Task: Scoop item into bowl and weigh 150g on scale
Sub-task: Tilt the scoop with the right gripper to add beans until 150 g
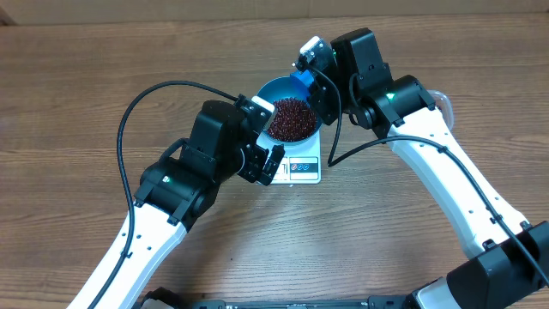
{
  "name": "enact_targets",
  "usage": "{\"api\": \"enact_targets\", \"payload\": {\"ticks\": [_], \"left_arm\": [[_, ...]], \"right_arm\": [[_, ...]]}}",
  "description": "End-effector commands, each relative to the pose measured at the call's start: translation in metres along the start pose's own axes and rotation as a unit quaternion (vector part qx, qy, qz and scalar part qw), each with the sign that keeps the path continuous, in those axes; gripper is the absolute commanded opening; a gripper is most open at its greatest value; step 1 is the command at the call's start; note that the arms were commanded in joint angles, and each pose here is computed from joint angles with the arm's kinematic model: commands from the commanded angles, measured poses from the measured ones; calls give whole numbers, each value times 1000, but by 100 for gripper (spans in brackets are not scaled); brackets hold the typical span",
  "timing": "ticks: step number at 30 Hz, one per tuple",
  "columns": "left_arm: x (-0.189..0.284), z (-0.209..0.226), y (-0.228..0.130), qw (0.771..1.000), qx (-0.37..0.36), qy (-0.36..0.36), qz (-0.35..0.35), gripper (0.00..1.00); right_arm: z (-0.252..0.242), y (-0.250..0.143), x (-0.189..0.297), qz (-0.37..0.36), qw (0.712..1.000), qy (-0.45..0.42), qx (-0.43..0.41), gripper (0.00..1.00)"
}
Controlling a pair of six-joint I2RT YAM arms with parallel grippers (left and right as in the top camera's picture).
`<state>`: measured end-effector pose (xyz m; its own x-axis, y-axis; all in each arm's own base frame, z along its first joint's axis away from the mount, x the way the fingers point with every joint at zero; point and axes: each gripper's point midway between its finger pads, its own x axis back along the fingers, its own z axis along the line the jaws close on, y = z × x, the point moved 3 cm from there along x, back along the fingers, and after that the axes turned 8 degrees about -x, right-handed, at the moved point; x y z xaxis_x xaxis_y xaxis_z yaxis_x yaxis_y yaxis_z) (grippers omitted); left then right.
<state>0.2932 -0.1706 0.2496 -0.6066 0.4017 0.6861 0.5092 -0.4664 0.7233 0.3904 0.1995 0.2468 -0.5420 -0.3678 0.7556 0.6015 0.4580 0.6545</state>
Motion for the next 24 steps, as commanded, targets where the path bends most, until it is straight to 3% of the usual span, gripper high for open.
{"api": "enact_targets", "payload": {"ticks": [1,24], "left_arm": [[-1,0,-1,1000,9,-4,0,100],[-1,0,-1,1000,9,-4,0,100]], "right_arm": [[1,8,17,-22,1000,2,-2,4],[0,8,17,-21,1000,-2,-2,4]]}}
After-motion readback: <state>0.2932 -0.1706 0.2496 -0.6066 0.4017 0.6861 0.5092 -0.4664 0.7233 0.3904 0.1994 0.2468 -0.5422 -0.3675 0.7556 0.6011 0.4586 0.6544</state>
